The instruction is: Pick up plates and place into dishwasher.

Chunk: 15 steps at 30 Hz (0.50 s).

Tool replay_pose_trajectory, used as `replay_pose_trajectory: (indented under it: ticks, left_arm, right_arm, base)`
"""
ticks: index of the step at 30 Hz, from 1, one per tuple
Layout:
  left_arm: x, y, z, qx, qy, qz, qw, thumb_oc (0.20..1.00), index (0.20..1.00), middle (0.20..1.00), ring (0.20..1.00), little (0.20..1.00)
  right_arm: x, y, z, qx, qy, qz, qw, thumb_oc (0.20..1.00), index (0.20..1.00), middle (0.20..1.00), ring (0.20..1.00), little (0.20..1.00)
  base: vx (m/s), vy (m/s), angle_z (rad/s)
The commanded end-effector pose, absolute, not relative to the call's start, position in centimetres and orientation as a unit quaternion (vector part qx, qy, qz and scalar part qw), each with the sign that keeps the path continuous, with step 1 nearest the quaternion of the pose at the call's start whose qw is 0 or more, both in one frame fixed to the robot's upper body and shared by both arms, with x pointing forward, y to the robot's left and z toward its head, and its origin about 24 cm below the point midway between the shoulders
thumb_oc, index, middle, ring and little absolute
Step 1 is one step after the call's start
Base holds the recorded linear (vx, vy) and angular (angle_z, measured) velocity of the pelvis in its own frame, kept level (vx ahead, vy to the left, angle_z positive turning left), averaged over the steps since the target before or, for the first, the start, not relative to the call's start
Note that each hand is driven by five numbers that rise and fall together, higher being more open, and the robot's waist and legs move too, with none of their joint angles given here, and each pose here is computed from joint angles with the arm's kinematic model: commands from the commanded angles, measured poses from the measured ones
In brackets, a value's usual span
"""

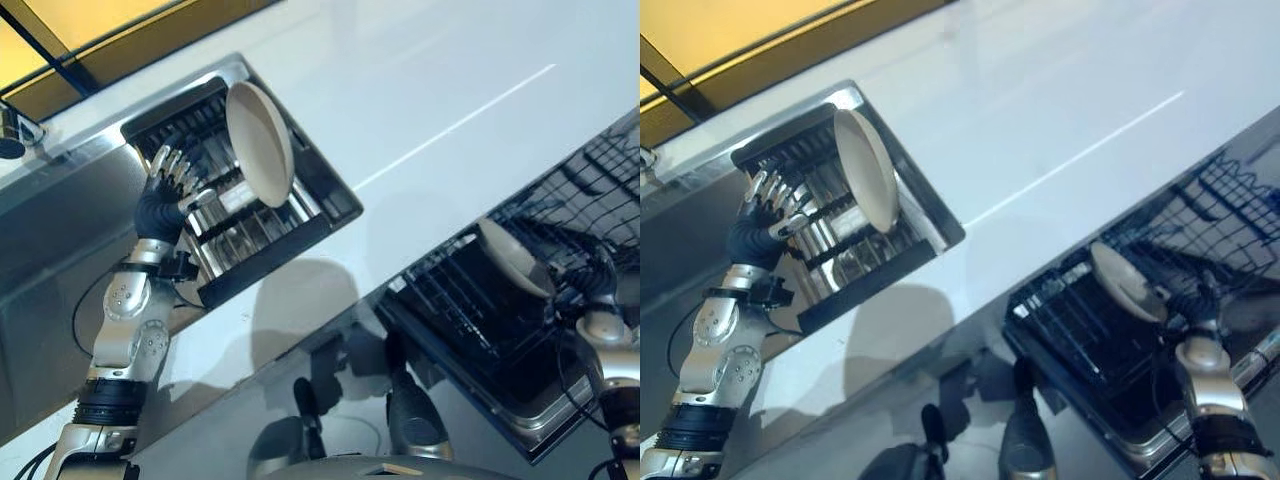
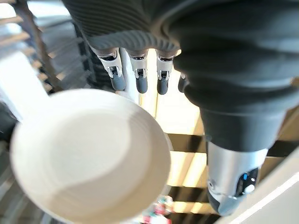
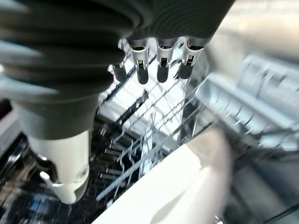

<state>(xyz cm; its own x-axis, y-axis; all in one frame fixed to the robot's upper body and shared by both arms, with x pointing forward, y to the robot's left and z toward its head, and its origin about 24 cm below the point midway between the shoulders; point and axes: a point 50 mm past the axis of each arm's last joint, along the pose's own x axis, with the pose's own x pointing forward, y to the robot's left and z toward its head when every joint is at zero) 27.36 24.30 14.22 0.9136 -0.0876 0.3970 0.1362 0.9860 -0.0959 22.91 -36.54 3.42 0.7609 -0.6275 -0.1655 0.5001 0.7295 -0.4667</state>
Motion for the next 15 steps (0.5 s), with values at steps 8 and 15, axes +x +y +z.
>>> replay_pose_trajectory:
  ticks: [8,15]
  left_arm:
    - [26.3,26.4,13.6,-0.044,-0.204,-0.028,0.978,1.000,1.000,1.000,1.000,1.000]
    - [25.6,27.2,13.3,-0.006,-0.202,-0.006,0.979,1.000,1.000,1.000,1.000,1.000]
  right_arm:
    - [22.1,-36.5,5.1,-0.212,0.106,-0.335,0.912,1.000,1.000,1.000,1.000,1.000]
    - [22.6,-34.3,9.3,-0.223,-0.017,-0.331,0.917,1.000,1.000,1.000,1.000,1.000]
  base:
    - [0.05,0.003,-0.01]
    - [0.02,0.026,-0.02]
